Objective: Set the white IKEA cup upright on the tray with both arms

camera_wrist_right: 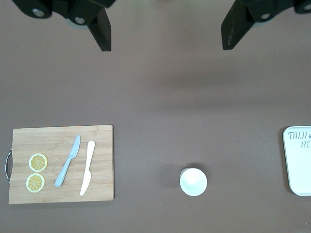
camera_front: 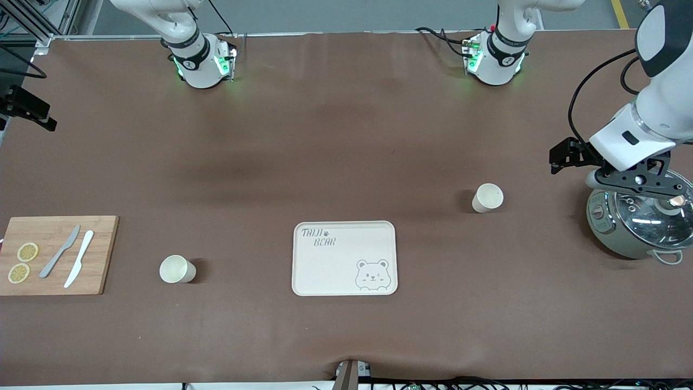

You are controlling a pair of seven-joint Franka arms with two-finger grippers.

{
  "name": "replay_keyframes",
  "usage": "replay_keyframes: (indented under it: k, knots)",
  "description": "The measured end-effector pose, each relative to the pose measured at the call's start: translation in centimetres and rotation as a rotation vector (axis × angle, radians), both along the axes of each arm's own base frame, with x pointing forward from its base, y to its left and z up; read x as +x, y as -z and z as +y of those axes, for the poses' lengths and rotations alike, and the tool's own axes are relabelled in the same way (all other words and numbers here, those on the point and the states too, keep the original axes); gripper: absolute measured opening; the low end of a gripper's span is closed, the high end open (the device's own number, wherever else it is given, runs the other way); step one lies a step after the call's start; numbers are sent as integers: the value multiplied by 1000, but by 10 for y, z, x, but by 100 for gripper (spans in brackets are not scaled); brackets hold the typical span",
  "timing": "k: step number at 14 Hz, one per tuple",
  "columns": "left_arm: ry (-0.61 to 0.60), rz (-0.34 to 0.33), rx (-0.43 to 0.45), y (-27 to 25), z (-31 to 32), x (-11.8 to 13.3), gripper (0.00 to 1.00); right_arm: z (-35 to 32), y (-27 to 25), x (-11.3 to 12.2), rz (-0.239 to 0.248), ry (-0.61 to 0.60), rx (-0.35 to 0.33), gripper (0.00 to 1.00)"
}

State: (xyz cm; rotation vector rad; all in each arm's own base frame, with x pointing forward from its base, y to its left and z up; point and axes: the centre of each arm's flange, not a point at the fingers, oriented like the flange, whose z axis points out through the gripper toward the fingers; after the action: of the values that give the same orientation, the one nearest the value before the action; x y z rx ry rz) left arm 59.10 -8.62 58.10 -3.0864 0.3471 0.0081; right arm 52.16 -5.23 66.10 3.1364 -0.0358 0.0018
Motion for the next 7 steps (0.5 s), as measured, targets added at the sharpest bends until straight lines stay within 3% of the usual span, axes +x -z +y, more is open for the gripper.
replay_keyframes:
  k: [4, 7]
  knots:
    - [0, 6, 1, 3, 0, 0, 100, 0, 0, 0, 0, 0, 0, 100]
    - [4, 13, 2, 40, -2, 3, 100, 0, 1, 1, 1, 0, 0, 100]
